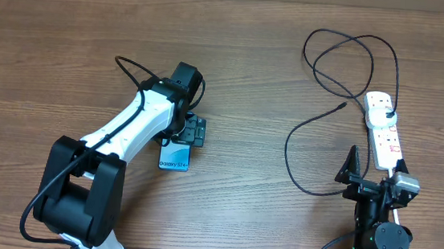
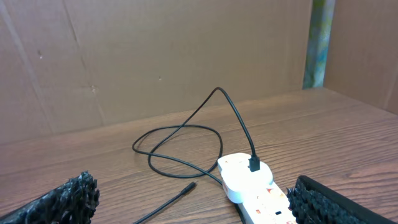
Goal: Plug charger to phone and switch on socket
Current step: 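Lower the left gripper onto the phone's top edge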
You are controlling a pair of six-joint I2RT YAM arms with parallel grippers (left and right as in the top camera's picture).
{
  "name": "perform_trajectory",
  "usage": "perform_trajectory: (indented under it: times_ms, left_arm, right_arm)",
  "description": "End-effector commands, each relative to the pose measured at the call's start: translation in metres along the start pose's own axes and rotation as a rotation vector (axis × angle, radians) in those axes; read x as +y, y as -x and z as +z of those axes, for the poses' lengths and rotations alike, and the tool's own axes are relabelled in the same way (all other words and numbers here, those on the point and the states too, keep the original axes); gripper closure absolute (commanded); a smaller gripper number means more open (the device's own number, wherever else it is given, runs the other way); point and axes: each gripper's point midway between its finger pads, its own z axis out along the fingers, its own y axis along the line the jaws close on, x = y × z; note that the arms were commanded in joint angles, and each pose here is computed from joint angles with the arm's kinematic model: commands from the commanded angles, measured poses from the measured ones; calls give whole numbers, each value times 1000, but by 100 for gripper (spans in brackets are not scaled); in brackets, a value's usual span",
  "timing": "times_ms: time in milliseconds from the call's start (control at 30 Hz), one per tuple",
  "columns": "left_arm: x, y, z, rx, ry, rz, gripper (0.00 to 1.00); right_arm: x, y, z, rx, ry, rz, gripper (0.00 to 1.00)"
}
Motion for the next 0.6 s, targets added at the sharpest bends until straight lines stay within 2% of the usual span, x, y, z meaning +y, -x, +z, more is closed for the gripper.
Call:
perform_trajectory:
  times_ms: [0, 133, 300, 567]
  left_arm:
    - [0, -1, 4, 3, 5, -15, 0]
    - [1, 2, 4, -8, 10, -21, 0]
    - [17, 4, 5, -36, 100, -111, 0]
    - [9, 0, 20, -40, 49, -118, 0]
  right_arm:
    - [-2, -1, 0, -9, -7, 4, 0]
    - [-2, -1, 0, -9, -7, 4, 0]
    - [-2, -1, 0, -9, -7, 4, 0]
    - [-2, -1, 0, -9, -7, 4, 0]
